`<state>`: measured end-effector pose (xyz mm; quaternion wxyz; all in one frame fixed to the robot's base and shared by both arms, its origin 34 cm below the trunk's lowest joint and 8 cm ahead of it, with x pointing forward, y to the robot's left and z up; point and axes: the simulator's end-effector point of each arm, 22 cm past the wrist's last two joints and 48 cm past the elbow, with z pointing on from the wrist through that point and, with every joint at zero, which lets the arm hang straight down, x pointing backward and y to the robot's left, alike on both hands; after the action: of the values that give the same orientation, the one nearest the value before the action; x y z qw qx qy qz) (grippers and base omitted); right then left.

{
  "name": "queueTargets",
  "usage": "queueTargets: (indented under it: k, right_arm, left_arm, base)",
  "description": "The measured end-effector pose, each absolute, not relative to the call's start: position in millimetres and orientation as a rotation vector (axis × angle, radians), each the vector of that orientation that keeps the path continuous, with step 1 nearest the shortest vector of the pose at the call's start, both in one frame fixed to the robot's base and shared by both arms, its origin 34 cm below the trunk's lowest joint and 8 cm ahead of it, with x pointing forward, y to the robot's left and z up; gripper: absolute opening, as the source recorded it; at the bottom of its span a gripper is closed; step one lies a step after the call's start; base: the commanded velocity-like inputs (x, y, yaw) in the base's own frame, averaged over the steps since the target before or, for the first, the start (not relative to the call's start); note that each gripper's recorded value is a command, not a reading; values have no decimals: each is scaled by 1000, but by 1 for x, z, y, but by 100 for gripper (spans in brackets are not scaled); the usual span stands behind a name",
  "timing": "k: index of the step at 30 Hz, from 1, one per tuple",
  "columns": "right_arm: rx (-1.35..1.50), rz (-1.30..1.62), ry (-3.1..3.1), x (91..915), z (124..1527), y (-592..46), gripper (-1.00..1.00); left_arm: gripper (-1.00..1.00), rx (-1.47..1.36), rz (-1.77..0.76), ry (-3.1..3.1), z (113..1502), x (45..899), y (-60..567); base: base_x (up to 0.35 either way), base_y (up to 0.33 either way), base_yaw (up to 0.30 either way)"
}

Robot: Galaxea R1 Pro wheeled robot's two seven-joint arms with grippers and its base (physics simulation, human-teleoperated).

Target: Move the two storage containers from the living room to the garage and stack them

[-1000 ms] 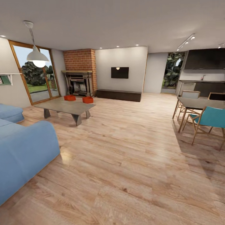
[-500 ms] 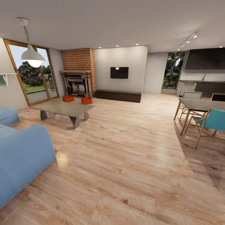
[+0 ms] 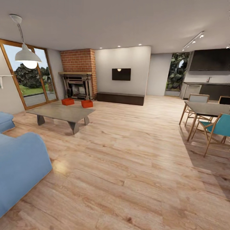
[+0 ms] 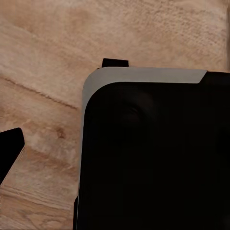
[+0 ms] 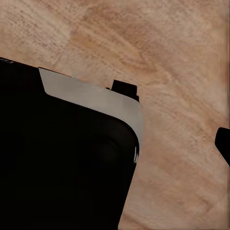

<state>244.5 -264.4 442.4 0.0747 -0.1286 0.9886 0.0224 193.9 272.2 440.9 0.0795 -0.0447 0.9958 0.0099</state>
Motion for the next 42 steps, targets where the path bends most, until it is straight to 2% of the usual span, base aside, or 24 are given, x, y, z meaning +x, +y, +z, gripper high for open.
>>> queueTargets:
  k: [9, 42]
  right_arm:
    - [-385, 66, 2966, 245, 442, -265, 100]
    - [-384, 73, 2962, 245, 442, -261, 100]
  left_arm:
    - [100, -133, 29, 2979, 441, 194, 272]
    - [100, -132, 29, 2979, 441, 194, 272]
  base:
    - [322, 0, -196]
    - [322, 0, -3]
